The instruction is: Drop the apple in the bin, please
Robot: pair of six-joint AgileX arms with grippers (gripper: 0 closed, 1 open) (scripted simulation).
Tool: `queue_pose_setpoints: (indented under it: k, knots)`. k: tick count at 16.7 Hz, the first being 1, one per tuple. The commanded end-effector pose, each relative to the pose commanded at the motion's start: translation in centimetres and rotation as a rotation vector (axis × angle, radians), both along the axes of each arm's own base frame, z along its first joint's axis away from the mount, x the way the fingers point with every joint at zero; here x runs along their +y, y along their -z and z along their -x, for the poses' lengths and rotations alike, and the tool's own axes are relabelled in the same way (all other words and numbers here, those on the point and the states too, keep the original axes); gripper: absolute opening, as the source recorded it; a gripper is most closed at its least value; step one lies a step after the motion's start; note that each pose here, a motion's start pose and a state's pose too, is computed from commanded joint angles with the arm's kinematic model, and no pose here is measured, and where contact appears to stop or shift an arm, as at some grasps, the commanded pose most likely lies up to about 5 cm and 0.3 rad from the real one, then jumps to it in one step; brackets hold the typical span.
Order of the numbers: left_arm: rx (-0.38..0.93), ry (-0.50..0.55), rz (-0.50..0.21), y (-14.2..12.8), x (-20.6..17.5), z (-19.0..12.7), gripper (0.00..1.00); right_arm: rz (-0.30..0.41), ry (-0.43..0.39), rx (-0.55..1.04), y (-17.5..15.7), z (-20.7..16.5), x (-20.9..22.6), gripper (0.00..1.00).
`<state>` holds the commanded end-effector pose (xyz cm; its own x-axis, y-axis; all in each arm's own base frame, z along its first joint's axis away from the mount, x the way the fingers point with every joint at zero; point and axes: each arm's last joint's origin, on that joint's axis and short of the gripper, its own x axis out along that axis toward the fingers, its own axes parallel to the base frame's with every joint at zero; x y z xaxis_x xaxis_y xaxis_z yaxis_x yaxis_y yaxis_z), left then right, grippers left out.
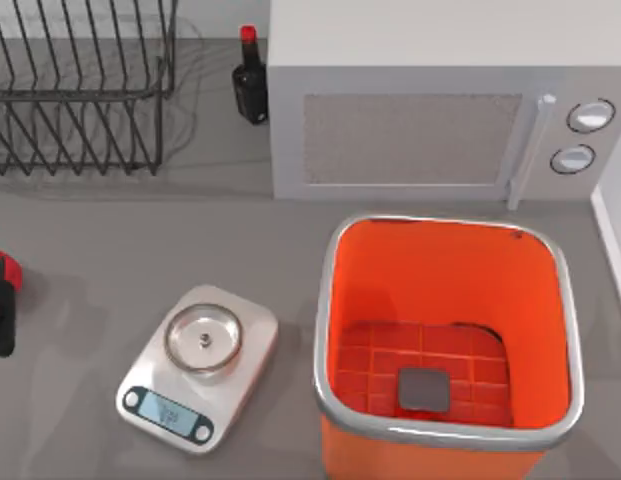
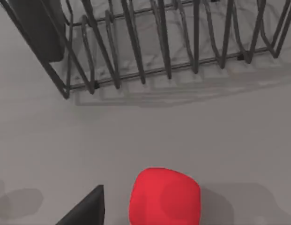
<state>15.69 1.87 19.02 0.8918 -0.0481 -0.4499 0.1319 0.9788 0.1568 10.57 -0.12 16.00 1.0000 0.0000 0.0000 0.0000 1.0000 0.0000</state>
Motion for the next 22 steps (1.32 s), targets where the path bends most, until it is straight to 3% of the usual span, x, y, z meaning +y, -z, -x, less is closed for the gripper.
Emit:
queue_pose_setpoints:
  k: [4, 8, 13, 22]
  knots:
    - [0.281, 0.077, 0.007, 1.7, 2.1, -4.4, 1.0, 0.0, 0.0, 0.0, 0.0, 0.0, 0.0, 1.0]
    - [0.431, 0.148, 0.037, 3.6, 4.4, -7.8, 1.0, 0.0, 0.0, 0.0, 0.0, 0.0, 0.0, 1.0]
    - [0.486, 0.195, 0.057, 5.0, 6.3, -10.2, 1.0, 0.0, 0.0, 0.0, 0.0, 0.0, 0.0, 1.0]
    - [0.489, 0.197, 0.059, 6.4, 6.0, -11.4, 1.0, 0.0, 0.0, 0.0, 0.0, 0.0, 0.0, 1.0]
